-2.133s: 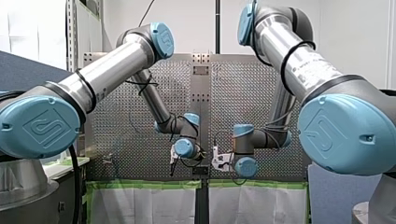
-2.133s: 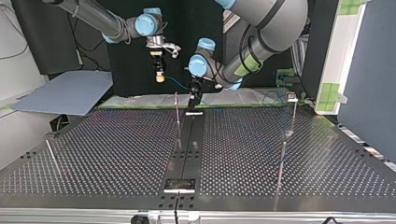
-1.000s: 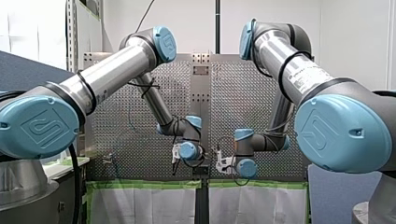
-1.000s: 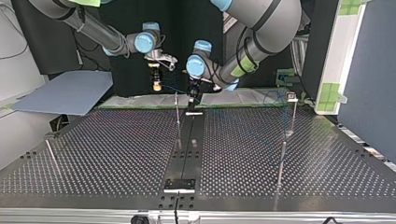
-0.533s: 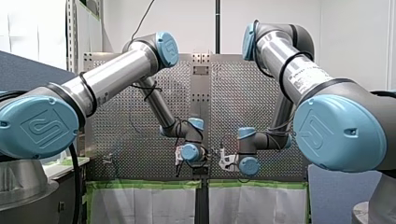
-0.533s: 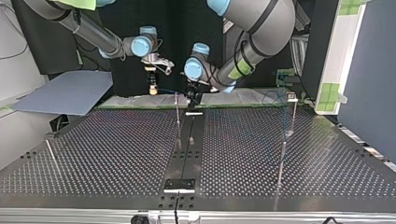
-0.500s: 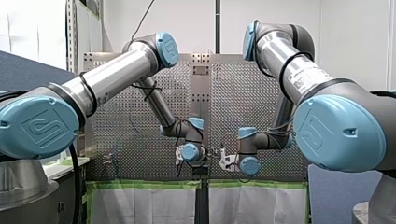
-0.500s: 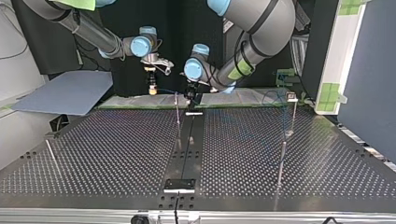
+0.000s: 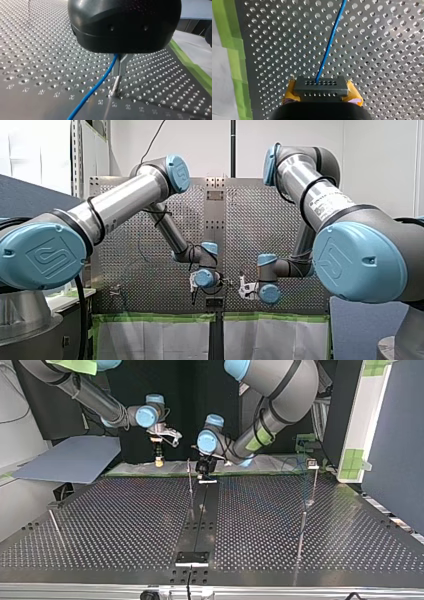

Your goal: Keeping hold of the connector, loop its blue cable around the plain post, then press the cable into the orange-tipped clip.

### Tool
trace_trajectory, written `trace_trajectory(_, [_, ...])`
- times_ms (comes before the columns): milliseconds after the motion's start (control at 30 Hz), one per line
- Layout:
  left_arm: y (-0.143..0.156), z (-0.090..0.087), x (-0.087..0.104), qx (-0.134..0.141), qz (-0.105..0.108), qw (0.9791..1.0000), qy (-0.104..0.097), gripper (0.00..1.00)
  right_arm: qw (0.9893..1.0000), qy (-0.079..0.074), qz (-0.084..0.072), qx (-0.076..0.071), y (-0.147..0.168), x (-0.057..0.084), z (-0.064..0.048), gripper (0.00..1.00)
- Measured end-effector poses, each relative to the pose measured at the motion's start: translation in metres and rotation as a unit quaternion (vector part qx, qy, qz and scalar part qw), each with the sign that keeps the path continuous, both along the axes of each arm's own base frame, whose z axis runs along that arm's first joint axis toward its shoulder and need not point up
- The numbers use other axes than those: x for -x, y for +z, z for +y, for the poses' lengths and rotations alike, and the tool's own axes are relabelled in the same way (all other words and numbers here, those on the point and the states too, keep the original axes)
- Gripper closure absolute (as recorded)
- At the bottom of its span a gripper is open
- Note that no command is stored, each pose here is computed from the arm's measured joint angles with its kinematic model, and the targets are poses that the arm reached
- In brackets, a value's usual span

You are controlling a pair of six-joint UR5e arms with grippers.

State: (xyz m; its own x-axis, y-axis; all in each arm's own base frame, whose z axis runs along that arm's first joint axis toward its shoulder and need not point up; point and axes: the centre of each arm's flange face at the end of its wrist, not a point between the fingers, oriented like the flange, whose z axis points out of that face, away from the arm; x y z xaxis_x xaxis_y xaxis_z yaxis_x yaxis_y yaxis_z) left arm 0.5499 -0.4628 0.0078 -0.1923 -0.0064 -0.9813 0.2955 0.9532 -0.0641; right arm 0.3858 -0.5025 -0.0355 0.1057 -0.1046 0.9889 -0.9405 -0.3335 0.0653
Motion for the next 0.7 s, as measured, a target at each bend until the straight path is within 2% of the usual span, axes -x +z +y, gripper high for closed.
trace_trajectory(500, [0.014, 0.013, -0.031, 0.011, 0.002, 0.9999, 0.009, 0.99, 0.9999, 0.0, -0.008, 0.015, 0.019, -0.002, -0.036, 1.0])
trace_trajectory(700, [-0.002, 0.015, -0.038, -0.006, 0.016, 0.9997, 0.016, 0.99, 0.9998, 0.001, -0.008, 0.018, 0.028, -0.002, -0.051, 1.0])
